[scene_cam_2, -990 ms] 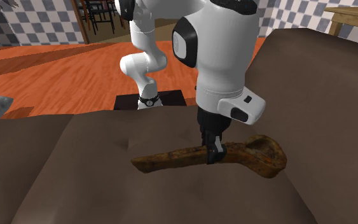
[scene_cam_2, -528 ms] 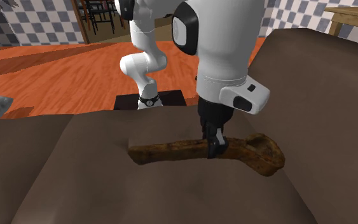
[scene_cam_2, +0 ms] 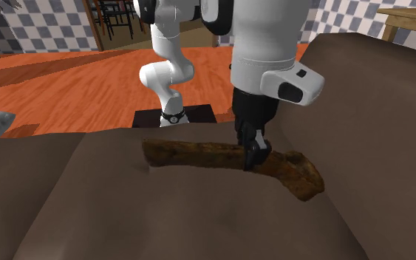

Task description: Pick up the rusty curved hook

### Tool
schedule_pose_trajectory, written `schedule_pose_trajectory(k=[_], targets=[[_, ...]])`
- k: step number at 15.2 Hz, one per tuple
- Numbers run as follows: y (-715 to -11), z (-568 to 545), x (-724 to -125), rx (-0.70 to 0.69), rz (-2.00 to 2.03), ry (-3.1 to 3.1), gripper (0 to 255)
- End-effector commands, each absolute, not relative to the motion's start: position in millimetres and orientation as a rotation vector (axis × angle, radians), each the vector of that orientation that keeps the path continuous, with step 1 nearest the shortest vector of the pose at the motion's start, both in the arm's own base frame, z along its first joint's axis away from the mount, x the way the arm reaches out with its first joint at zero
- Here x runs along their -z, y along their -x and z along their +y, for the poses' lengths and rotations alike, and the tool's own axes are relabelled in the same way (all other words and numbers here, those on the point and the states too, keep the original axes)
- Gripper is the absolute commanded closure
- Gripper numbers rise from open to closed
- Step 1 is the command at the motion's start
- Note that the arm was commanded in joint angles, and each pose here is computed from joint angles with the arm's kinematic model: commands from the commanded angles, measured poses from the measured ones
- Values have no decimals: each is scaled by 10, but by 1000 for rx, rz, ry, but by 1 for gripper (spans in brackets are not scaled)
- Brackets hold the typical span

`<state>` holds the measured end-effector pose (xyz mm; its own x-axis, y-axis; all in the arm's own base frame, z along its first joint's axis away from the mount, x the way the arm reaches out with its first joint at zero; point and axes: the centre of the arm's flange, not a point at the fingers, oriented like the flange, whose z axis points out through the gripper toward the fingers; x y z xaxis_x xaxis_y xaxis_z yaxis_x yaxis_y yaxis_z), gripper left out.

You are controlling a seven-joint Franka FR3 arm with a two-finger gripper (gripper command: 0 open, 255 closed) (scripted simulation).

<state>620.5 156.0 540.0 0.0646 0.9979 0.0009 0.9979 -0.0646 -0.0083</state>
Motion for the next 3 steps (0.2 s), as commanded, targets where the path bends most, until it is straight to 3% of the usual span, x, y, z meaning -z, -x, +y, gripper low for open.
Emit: schedule_pose_trajectory(k=[1, 3], targets=[[-6215, 1552, -5514, -6, -2144, 2288, 255], [-6214, 1552, -5522, -6, -2144, 2288, 255]])
